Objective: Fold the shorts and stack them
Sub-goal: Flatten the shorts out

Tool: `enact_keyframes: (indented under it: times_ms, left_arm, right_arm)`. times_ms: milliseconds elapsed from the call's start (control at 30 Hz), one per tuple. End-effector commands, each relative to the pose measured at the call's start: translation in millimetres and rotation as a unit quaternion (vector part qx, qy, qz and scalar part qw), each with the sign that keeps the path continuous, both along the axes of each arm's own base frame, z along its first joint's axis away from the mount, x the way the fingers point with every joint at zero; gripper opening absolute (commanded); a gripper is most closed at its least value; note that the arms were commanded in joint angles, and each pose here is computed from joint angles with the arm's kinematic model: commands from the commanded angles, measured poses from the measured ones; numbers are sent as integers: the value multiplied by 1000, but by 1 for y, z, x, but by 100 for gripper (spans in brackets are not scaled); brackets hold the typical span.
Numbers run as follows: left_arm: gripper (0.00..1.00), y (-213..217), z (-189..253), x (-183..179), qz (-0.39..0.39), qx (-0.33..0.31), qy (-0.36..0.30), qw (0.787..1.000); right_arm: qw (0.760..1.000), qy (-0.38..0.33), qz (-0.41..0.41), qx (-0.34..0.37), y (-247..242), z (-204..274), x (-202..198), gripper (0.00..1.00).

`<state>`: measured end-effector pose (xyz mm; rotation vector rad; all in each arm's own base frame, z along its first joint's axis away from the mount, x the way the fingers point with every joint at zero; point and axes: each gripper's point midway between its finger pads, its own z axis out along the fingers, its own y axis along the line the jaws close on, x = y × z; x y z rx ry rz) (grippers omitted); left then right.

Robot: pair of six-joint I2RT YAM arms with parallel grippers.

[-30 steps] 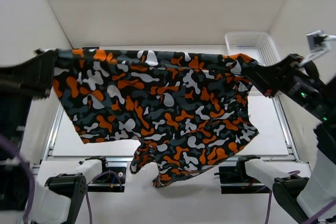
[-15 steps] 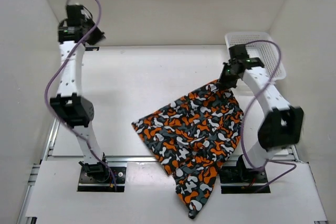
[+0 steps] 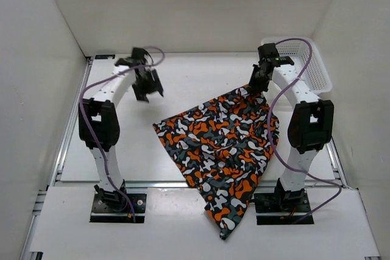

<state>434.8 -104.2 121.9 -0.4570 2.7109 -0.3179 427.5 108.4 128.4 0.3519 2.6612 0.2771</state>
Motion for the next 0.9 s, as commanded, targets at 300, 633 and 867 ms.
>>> enact_keyframes:
  times_ms: [300, 633, 867]
  left_arm:
    - [95, -31, -73, -88, 18, 54, 74, 996]
    - [80, -28, -103, -70, 48, 43, 98, 993]
    - [10, -43, -95, -67, 29, 14, 95, 995]
  right_arm:
    - [1000, -14, 25, 13, 4, 10, -1, 0]
    - [999, -20, 25, 14, 3, 17, -8, 0]
    - [999, -19, 27, 18, 4, 17, -9, 0]
